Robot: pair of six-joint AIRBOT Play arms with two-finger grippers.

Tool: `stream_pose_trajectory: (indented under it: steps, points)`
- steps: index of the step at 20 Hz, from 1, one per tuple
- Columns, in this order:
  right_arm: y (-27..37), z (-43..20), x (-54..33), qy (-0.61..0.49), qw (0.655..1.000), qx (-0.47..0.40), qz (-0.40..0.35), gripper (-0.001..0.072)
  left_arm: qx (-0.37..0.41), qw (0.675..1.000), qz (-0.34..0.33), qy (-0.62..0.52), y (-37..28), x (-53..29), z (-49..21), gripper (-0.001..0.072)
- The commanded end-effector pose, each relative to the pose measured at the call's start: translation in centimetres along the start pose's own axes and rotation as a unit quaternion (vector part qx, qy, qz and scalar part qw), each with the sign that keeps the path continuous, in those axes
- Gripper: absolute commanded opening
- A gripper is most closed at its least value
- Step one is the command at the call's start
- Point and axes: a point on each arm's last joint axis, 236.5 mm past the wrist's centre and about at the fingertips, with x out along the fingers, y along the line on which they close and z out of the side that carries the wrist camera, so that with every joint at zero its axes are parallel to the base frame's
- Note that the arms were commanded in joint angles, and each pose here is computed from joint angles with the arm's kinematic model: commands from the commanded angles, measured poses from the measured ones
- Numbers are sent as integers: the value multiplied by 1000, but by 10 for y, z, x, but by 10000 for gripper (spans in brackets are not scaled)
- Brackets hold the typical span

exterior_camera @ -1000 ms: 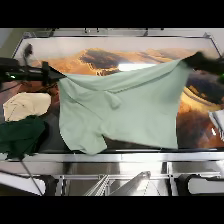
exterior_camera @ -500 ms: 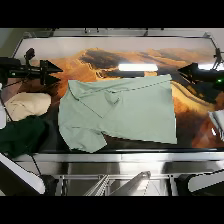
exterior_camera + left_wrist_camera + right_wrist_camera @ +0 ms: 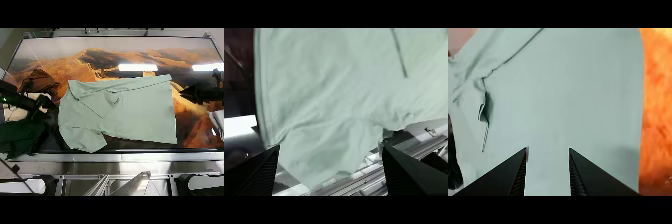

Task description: Fold the shirts.

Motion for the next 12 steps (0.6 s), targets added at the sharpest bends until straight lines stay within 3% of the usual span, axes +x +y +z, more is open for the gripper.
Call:
stream_pose_trajectory:
  steps: [1, 6, 10, 12]
  points:
    - [1, -17, 0, 14, 1000, 5, 3, 296, -70, 997, 31, 16, 40, 47, -48, 705]
    - [28, -13, -15, -3, 1000, -23, 9, 296, -107, 993, 29, 28, 57, 79, -70, 704]
    - [51, -9, -28, -21, 998, -54, 7, 295, -104, 992, -61, -22, 23, 89, -49, 695]
    - [61, -11, -35, -25, 998, -64, 8, 296, -100, 993, -64, -24, 23, 91, -49, 688]
